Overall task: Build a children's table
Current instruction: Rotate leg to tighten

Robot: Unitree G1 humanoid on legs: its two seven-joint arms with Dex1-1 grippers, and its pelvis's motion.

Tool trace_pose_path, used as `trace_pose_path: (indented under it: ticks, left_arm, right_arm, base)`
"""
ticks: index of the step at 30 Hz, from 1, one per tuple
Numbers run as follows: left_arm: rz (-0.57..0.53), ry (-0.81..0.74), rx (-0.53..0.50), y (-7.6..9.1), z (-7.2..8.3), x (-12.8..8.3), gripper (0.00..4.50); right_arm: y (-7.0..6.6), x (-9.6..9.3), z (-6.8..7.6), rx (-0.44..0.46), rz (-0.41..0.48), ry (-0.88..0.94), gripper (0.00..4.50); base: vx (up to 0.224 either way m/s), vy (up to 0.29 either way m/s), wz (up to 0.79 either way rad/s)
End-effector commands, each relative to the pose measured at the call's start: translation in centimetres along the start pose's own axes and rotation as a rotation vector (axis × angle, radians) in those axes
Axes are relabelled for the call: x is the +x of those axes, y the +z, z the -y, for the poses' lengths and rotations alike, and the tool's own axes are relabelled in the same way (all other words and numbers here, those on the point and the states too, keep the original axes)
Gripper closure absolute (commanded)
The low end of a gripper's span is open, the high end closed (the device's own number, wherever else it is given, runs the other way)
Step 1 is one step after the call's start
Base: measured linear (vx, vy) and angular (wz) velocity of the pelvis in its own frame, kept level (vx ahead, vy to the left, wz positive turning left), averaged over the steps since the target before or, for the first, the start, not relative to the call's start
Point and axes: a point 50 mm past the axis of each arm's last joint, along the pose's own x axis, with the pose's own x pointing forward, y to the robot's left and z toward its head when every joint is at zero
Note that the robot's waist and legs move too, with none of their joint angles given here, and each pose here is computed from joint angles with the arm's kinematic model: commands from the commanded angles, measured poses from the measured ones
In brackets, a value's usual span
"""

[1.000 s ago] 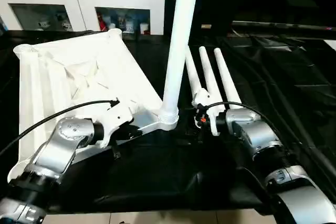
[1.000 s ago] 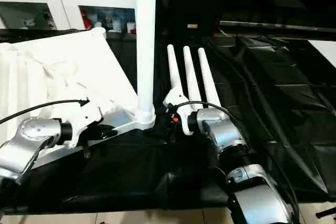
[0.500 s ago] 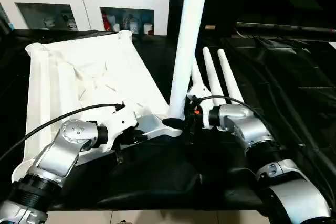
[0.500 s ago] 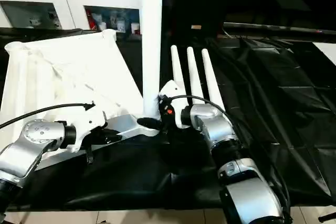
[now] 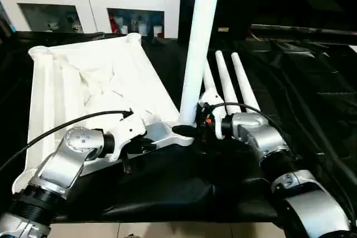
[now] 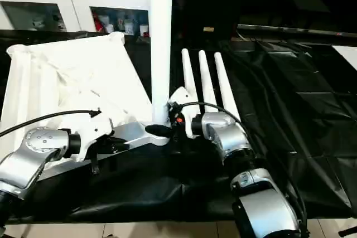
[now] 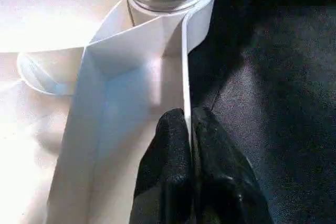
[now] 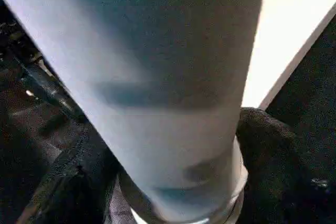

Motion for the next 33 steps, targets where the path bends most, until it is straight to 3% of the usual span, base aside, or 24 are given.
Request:
trace_pose_path:
  ticks: [1, 4, 7, 8, 10, 13, 14, 18, 22, 24, 26, 30, 33]
  left_arm:
    - [-0.006, -0.069, 0.010, -0.1, 1.0, 0.5, 4.50]
    - [-0.006, -0.026, -0.047, -0.2, 0.6, 0.6, 4.50]
    - [-0.019, 0.146, -0.153, -0.3, -1.0, 1.7, 4.50]
    - [-0.019, 0.146, -0.153, -0.3, -1.0, 1.7, 4.50]
    - [-0.010, 0.321, -0.280, 0.2, -2.5, 3.0, 4.50]
    - [-0.001, 0.410, -0.350, 1.0, -3.2, 4.4, 4.50]
    - [0.006, 0.444, -0.364, 2.0, -3.3, 5.5, 4.50]
    - [0.011, 0.448, -0.333, 3.2, -3.0, 6.6, 4.50]
    - [0.014, 0.432, -0.311, 3.5, -2.6, 7.0, 4.50]
    - [0.010, 0.408, -0.291, 3.4, -2.3, 7.1, 4.50]
    - [0.008, 0.389, -0.264, 3.2, -2.1, 7.0, 4.50]
    - [-0.001, 0.317, -0.190, 2.4, -1.4, 6.1, 4.50]
    - [-0.005, 0.256, -0.155, 1.8, -1.1, 5.0, 4.50]
  right_arm:
    - [-0.1, -0.2, 0.3, 0.030, 0.011, -0.037, 1.42]
    - [-0.5, 0.4, 0.9, 0.085, 0.019, -0.168, 1.69]
    - [-1.5, 1.1, 1.7, 0.191, 0.010, -0.395, 1.77]
    - [-1.5, 1.1, 1.7, 0.191, 0.010, -0.395, 1.77]
    - [-2.2, 1.9, 1.9, 0.296, 0.006, -0.574, 1.78]
    - [-2.5, 3.3, 1.2, 0.341, -0.009, -0.652, 1.78]
    - [-2.4, 4.8, 0.2, 0.356, -0.025, -0.657, 1.78]
    - [-2.1, 6.4, -1.0, 0.360, -0.029, -0.626, 1.78]
    - [-1.4, 6.8, -1.2, 0.391, 0.013, -0.615, 1.78]
    - [-0.7, 6.9, -1.1, 0.399, 0.054, -0.592, 1.22]
    - [-0.3, 6.9, -0.9, 0.392, 0.077, -0.573, 1.06]
    - [0.8, 5.9, -0.1, 0.302, 0.110, -0.496, 0.66]
    - [1.4, 4.8, 0.4, 0.201, 0.107, -0.399, 0.66]
  base:
    - [0.000, 0.000, 0.00]
    - [0.000, 0.000, 0.00]
    - [0.000, 0.000, 0.00]
    - [0.000, 0.000, 0.00]
    - [0.000, 0.000, 0.00]
    - [0.000, 0.000, 0.00]
    - [0.000, 0.000, 0.00]
    - [0.000, 0.000, 0.00]
    - [0.000, 0.000, 0.00]
    - [0.000, 0.000, 0.00]
    - [0.000, 0.000, 0.00]
    - [0.000, 0.000, 0.00]
    - [0.000, 0.000, 0.00]
